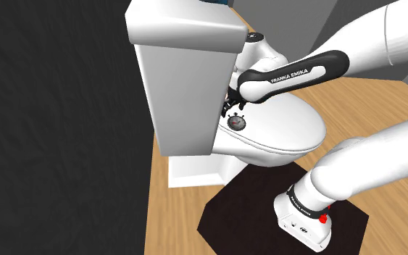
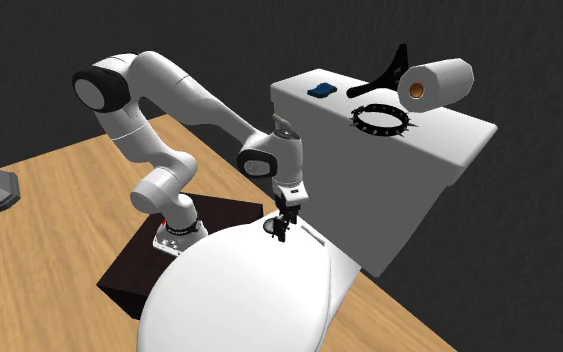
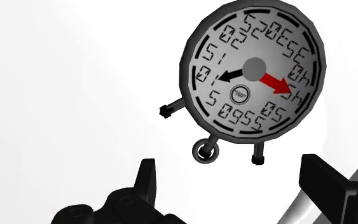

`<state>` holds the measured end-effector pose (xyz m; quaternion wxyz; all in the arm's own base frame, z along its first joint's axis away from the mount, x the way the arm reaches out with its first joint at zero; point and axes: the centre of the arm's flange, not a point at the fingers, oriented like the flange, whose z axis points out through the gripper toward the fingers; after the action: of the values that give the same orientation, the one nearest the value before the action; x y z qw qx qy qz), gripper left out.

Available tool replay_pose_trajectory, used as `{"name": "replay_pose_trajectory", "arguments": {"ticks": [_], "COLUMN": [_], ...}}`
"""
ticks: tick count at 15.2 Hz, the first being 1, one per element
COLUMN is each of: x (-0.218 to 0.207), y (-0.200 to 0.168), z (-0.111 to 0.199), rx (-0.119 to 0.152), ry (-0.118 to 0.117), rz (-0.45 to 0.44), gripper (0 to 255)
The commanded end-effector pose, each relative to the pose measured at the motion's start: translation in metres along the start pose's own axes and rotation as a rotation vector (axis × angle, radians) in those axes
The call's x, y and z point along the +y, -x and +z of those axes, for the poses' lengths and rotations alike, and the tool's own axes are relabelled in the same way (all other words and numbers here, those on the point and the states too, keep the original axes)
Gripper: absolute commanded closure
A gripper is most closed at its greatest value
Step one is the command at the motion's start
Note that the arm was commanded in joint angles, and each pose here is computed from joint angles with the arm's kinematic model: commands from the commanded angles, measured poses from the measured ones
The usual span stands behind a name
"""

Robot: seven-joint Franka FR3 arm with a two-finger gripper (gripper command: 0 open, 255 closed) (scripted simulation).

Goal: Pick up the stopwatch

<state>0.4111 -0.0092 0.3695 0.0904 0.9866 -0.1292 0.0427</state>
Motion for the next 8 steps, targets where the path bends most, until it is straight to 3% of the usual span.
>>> {"name": "replay_pose_trajectory", "arguments": {"ticks": [1,8], "x": [-0.0001,-0.0014], "y": [0.001,0.0003], "z": [0.0019,0.0027], "rx": [0.0,0.0], "ry": [0.0,0.0], "rz": [0.0,0.0], "gripper": [255,255]}}
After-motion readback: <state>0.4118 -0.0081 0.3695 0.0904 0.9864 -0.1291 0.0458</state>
